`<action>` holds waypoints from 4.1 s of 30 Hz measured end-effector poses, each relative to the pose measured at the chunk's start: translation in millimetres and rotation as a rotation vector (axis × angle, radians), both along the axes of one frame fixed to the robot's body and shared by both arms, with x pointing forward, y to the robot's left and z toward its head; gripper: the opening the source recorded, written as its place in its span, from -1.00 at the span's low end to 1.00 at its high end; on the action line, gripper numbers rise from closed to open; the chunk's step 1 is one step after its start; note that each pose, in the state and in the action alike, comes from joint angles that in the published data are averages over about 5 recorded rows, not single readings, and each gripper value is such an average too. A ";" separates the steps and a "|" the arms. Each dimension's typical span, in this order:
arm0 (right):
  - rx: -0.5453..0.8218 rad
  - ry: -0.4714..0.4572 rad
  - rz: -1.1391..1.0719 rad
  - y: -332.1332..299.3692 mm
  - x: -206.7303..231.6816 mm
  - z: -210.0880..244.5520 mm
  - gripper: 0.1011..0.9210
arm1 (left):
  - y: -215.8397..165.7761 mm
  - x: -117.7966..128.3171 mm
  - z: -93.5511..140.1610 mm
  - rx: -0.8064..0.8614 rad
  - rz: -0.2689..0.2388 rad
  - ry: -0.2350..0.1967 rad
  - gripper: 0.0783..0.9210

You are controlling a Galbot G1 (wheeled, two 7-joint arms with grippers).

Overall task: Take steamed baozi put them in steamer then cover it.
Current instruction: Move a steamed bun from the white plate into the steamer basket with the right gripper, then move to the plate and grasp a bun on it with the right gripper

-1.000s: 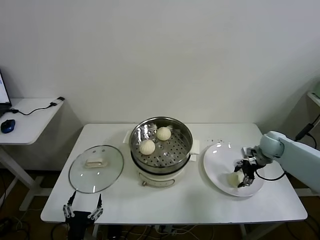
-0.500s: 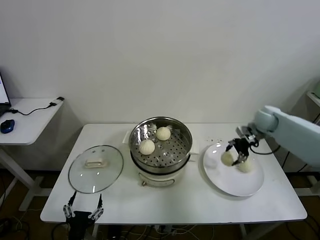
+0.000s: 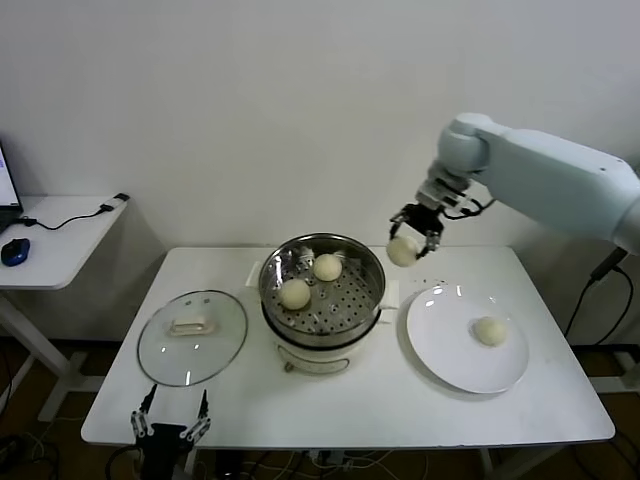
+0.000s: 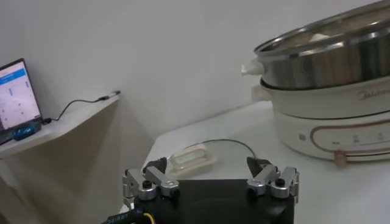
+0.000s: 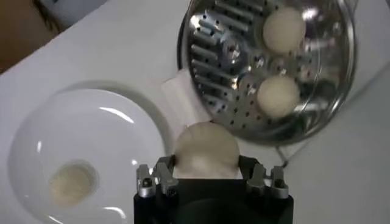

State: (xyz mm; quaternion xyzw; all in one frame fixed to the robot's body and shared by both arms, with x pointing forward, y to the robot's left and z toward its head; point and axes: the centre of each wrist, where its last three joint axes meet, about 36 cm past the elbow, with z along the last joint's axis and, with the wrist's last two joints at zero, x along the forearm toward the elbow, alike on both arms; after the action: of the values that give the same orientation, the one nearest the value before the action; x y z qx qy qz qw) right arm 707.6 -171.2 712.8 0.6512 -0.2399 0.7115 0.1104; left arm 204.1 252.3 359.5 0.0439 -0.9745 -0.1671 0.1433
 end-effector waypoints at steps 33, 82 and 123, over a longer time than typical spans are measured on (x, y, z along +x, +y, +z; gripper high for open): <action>-0.176 0.116 0.538 165.1 -56.1 -124.0 0.63 | 7.4 -2.5 -10.7 -0.014 0.018 0.016 0.77; 0.119 0.110 -0.987 -251.9 -46.4 -153.6 0.76 | 0.8 -6.5 8.6 -0.065 -0.011 -0.016 0.77; 0.038 0.164 -1.154 -291.6 -40.2 -266.7 0.54 | 3.7 -9.9 -5.2 -0.048 0.008 0.021 0.77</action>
State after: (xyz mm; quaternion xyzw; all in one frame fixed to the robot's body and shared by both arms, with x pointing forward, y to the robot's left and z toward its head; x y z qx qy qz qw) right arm 667.4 -462.8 446.1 0.4699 -0.5591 0.4793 0.4866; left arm 194.2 256.0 354.3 0.0424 -0.9764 -0.1438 0.1552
